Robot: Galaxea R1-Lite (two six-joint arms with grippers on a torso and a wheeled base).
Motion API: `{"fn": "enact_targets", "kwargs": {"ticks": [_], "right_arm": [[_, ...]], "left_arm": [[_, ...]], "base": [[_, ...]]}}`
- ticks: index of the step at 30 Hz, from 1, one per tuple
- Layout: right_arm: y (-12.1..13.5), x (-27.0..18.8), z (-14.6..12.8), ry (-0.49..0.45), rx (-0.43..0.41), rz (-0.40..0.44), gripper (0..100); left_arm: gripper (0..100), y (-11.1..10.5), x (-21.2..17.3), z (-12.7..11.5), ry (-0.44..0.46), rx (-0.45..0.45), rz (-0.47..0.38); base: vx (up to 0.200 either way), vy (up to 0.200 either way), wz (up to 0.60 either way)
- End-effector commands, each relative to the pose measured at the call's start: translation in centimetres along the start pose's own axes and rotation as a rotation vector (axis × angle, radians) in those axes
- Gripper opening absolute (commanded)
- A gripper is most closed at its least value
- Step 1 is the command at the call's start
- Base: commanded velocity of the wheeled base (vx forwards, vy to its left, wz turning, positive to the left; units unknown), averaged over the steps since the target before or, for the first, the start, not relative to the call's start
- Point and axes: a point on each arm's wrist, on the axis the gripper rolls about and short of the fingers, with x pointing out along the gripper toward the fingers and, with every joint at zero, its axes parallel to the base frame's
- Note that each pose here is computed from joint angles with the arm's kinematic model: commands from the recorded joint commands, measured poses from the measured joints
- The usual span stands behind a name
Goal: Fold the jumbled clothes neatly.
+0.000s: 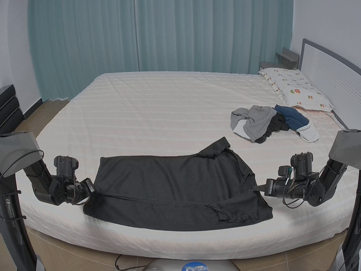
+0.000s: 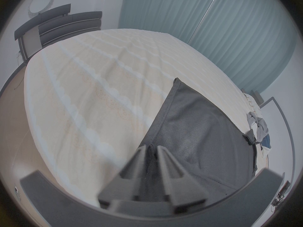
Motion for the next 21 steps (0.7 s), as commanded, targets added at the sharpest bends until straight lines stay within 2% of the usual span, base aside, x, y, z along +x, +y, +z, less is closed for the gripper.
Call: {"fn": "enact_targets", "kwargs": {"ticks": [1, 4, 9, 12, 16, 21], "right_arm": [[-0.4, 0.6, -0.7, 0.025, 0.015, -0.007, 100], [-0.3, 0.3, -0.4, 0.016, 0.041, -0.003, 100], [-0.2, -1.4, 0.1, -0.017, 0.171, -0.006, 100], [-0.4, -2.2, -0.1, -0.021, 0.216, -0.012, 100], [-0.8, -2.9, -1.0, -0.027, 0.281, -0.016, 100], [-0.8, -2.7, -1.6, -0.034, 0.367, 0.031, 100]], "left_arm": [[100, 0.1, 0.2, -0.1, 0.004, -0.002, 0.002], [100, 0.0, 0.1, 0.0, -0.002, -0.033, -0.002], [100, 0.1, -1.2, 0.3, -0.023, -0.057, -0.010], [100, 0.2, -2.1, 0.3, -0.030, -0.055, -0.016], [100, 0.3, -3.3, -0.1, -0.022, -0.052, -0.103], [100, 0.5, -3.1, -0.4, -0.010, -0.059, -0.104]], "base": [[0.000, 0.000, 0.00], [0.000, 0.000, 0.00], [0.000, 0.000, 0.00], [0.000, 0.000, 0.00], [0.000, 0.000, 0.00], [0.000, 0.000, 0.00]]}}
